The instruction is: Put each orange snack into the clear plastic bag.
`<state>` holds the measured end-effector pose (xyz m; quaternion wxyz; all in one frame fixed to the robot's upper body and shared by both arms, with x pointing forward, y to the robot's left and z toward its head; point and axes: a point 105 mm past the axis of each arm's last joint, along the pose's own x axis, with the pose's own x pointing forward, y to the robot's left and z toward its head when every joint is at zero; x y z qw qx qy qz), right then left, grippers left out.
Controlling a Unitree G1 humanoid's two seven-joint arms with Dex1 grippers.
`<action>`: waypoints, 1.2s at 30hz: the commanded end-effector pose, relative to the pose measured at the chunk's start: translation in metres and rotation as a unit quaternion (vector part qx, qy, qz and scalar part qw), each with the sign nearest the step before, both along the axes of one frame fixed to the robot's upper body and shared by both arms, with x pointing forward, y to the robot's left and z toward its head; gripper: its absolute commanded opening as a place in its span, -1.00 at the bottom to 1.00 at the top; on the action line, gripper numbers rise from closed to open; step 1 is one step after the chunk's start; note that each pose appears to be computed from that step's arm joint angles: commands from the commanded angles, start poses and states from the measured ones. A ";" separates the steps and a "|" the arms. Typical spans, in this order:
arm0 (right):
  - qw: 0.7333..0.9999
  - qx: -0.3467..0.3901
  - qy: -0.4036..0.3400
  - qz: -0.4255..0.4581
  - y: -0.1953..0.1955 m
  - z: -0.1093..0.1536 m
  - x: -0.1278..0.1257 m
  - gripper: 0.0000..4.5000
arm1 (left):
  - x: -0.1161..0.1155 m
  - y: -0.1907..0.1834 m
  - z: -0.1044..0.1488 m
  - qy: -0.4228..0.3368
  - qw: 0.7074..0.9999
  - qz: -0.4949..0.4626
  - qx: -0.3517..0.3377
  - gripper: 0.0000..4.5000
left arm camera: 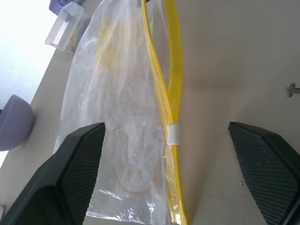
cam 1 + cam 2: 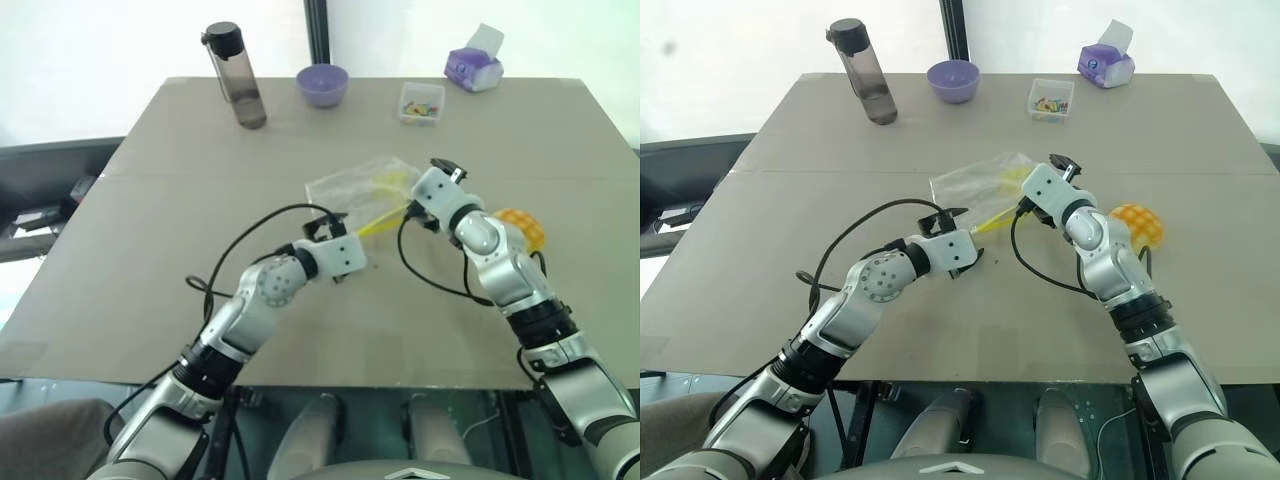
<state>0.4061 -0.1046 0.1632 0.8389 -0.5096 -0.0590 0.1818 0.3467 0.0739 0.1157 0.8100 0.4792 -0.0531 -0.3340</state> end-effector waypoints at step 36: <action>0.999 0.027 -0.020 0.021 0.009 0.023 -0.013 -0.28 | 0.030 0.010 0.000 -0.043 0.997 0.061 -0.009 -1.00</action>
